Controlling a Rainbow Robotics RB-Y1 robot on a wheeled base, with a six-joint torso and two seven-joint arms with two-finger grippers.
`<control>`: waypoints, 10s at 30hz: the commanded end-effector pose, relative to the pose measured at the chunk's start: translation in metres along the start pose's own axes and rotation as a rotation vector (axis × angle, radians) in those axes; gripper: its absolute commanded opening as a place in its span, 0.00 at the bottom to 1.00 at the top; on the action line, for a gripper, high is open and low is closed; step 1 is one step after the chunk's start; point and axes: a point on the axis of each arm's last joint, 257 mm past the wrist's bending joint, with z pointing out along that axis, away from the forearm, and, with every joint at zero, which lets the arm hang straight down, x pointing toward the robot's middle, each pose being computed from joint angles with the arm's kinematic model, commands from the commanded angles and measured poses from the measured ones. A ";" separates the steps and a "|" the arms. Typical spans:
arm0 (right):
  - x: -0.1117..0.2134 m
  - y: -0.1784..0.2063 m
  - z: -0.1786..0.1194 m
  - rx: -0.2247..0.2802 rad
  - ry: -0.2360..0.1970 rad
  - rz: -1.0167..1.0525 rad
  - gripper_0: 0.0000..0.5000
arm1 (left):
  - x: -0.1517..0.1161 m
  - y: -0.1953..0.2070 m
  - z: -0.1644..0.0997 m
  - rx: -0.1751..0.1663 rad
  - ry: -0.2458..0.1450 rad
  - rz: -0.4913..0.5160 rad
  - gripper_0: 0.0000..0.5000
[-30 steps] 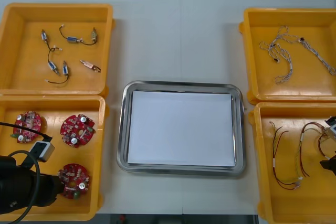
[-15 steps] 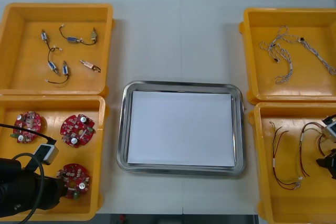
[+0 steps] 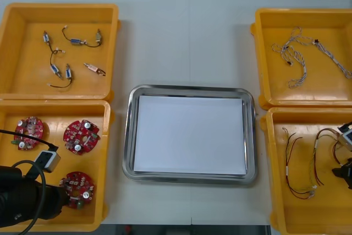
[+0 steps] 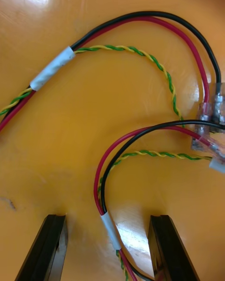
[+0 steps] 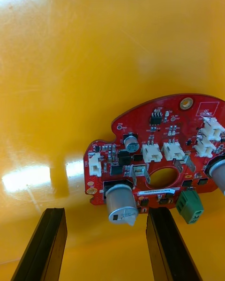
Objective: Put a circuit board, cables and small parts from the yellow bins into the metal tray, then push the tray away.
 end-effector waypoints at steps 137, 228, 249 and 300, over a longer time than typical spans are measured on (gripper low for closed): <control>-0.207 0.147 -0.173 -0.110 0.002 -0.523 0.00 | -0.102 0.081 -0.093 -0.089 -0.026 0.044 1.00; -0.200 0.144 -0.173 -0.103 0.032 -0.528 0.00 | -0.014 0.019 -0.006 -0.017 -0.151 0.230 1.00; -0.200 0.144 -0.173 -0.103 0.032 -0.528 0.00 | -0.025 0.021 -0.003 -0.022 -0.161 0.232 1.00; -0.200 0.145 -0.174 -0.103 0.028 -0.533 0.00 | -0.042 0.027 -0.006 -0.019 -0.170 0.227 0.00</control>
